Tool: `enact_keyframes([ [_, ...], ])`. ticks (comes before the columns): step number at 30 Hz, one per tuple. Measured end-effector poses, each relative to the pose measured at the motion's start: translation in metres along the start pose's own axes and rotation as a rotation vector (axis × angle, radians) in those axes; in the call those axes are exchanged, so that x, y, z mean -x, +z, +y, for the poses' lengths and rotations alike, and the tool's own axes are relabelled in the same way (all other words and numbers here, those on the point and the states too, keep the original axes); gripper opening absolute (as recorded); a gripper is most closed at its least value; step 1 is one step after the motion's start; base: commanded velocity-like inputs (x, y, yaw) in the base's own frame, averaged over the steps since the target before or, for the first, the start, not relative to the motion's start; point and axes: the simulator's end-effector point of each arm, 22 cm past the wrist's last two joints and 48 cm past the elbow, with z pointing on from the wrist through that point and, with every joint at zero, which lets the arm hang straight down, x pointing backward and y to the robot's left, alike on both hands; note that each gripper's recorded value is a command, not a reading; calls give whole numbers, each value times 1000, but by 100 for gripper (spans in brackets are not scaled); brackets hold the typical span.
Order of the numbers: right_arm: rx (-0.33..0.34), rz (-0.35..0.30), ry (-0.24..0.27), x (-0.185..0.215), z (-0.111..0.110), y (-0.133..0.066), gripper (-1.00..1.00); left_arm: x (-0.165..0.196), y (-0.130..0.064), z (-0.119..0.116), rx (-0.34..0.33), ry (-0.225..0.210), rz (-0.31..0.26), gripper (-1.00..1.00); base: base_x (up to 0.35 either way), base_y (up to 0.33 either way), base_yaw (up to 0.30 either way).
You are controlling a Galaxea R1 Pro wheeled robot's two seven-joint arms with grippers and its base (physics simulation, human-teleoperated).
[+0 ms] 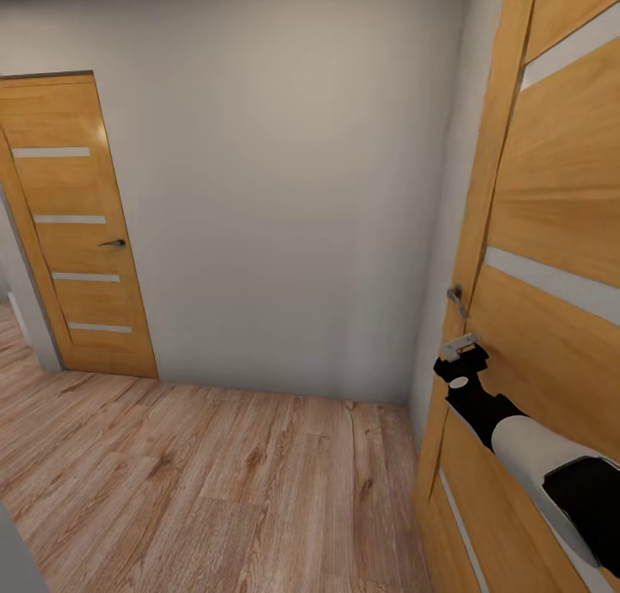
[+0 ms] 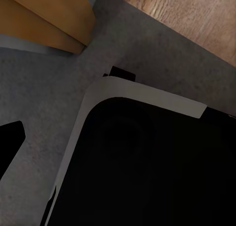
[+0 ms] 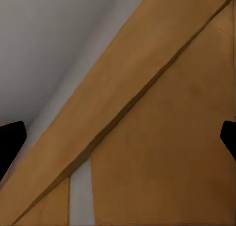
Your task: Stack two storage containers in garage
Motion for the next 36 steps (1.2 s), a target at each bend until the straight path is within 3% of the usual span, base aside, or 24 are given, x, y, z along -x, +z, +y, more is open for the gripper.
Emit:
enact_keyframes([
  [8, -25, 12, 4, -11, -19, 4, 100, 0, 0, 0, 0, 0, 0, 100, 0, 0, 0],
  [36, -20, 7, 7, -9, -19, 5, 100, 0, 0, 0, 0, 1, -1, 100, 0, 0, 0],
])
